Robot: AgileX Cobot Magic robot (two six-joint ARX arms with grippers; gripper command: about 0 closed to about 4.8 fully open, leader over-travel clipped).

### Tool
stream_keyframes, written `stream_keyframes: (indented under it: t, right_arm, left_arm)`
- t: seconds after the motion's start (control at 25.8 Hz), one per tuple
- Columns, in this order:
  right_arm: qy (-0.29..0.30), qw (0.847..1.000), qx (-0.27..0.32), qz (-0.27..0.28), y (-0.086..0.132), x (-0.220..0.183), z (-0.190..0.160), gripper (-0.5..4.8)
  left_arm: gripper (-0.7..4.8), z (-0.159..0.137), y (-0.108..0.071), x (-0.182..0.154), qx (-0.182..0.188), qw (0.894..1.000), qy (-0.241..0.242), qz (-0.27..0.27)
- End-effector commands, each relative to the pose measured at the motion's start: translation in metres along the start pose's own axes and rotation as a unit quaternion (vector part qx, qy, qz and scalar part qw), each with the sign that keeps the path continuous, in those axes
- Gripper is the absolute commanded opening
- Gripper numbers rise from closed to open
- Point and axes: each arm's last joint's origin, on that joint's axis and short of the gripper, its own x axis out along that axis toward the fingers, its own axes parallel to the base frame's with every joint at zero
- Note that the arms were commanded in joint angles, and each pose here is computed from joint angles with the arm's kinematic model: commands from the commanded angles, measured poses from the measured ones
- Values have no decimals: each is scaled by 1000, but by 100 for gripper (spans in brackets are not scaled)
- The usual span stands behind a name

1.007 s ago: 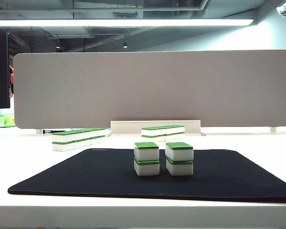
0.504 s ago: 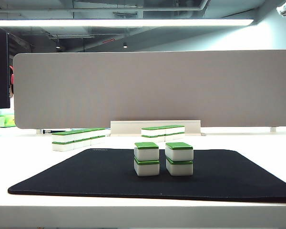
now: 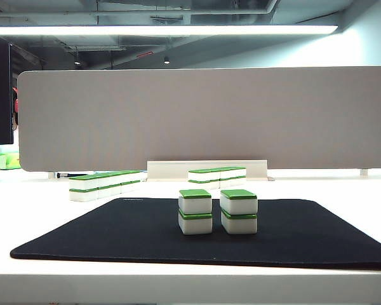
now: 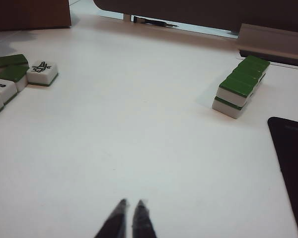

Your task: Take a mahjong tile from the mahjong wall and then place it on the table close to you.

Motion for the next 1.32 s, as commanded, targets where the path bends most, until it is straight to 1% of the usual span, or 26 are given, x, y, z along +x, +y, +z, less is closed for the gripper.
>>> stream_keyframes:
  t: [0.04,0.15,0.27,0.54,0.62,1.05,1.32]
  right_arm:
    - [-39,997,-16,-62,-4,-3,-10,-1]
    - [-57,991,-25,-115,-9,-5,-22,-1]
    - [-73,981,-23,-180,-15,-8,-42,-1]
    - [-82,969,-20,-233,-22,-10,-67,-1]
    - [-84,966,-20,-244,-23,-11,-73,-1]
    - [-100,965,-31,-242,-29,-8,-107,-1]
    - [-76,966,-43,-245,-30,-7,-113,-1]
  left_arm:
    - [21,-2,0,1,1,1000,6,-2]
    - [21,-2,0,1,1,1000,6,-2]
    - [21,-2,0,1,1,1000,6,-2]
    - [21,-2,0,1,1,1000,6,-2]
    - [21,-2,0,1,1,1000,6,-2]
    - [21,-2,0,1,1,1000,6,-2]
    - [21,-2,0,1,1,1000,6,-2]
